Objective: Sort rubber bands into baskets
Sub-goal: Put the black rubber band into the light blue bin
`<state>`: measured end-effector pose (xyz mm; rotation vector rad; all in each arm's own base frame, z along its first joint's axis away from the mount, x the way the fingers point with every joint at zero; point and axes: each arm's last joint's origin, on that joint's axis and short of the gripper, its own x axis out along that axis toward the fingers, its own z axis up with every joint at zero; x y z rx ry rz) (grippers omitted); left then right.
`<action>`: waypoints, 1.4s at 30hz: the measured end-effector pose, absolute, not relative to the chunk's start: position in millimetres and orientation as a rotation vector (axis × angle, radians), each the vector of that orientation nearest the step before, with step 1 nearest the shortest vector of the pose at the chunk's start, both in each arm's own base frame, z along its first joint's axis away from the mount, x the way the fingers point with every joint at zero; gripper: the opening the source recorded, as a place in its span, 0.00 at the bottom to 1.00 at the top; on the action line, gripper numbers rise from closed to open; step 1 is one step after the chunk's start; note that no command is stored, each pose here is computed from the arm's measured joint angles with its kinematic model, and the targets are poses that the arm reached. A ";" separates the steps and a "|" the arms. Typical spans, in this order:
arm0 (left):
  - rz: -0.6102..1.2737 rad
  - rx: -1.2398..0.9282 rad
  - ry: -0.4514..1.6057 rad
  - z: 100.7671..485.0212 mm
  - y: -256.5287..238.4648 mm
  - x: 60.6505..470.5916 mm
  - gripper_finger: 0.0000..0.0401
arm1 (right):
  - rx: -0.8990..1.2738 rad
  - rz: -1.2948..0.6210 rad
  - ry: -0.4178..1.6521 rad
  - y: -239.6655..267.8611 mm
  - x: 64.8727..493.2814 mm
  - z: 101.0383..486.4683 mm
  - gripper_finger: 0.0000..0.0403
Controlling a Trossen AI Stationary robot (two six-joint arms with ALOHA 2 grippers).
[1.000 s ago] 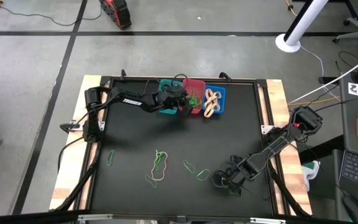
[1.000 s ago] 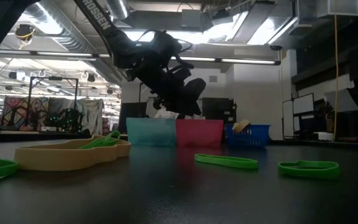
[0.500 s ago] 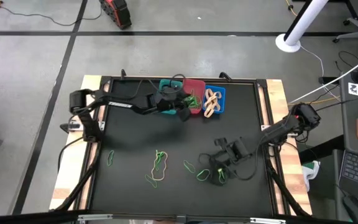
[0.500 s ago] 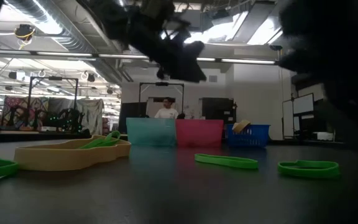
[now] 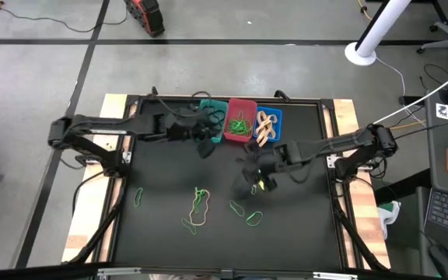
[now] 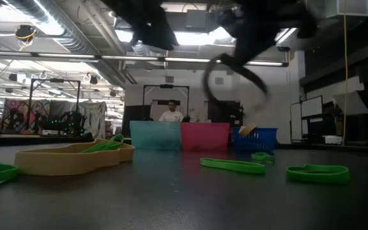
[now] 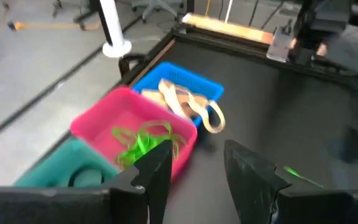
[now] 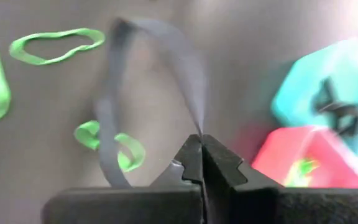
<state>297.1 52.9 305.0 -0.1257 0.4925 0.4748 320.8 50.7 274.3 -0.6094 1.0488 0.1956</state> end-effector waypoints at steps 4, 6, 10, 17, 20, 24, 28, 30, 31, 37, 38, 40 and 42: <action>0.466 -0.200 0.526 318.1 38.8 272.6 0.36 | -0.686 0.158 0.941 24.3 334.7 281.5 0.00; 0.457 -0.227 0.550 321.8 31.3 262.0 0.36 | -0.714 0.122 0.885 10.0 340.9 285.8 0.00; 0.432 -0.257 0.616 324.3 16.4 244.9 0.36 | -0.747 0.056 0.780 -19.1 349.8 294.7 0.00; 0.403 -0.319 0.679 320.6 -3.3 237.3 0.36 | -0.686 0.057 0.605 -68.6 357.0 302.5 0.00; 0.389 -0.338 0.677 320.0 -9.8 238.4 0.36 | -0.666 0.032 0.558 -90.2 361.1 299.9 0.00; 0.373 -0.350 0.672 320.3 -16.2 238.1 0.36 | -0.646 0.006 0.516 -116.9 369.6 287.4 0.00; 0.359 -0.342 0.676 319.9 -20.4 238.3 0.36 | -0.631 -0.020 0.507 -140.2 380.4 265.4 0.01; 0.354 -0.340 0.681 319.1 -22.0 238.8 0.36 | -0.632 -0.038 0.494 -149.6 387.1 253.8 0.01; 0.352 -0.338 0.684 318.6 -22.8 239.3 0.36 | -0.627 -0.043 0.503 -154.2 388.5 247.6 0.01; 0.366 -0.364 0.697 315.0 -23.9 241.9 0.36 | -0.616 -0.063 0.523 -171.0 399.7 213.8 0.01; 0.374 -0.380 0.701 314.3 -23.9 241.8 0.36 | -0.612 -0.059 0.533 -171.4 400.8 209.2 0.01; 0.398 -0.431 0.711 312.2 -24.0 241.8 0.36 | -0.612 -0.065 0.544 -172.5 403.4 201.7 0.01; 0.432 -0.502 0.753 308.4 -24.1 238.5 0.36 | -0.615 -0.081 0.557 -173.7 405.3 195.8 0.01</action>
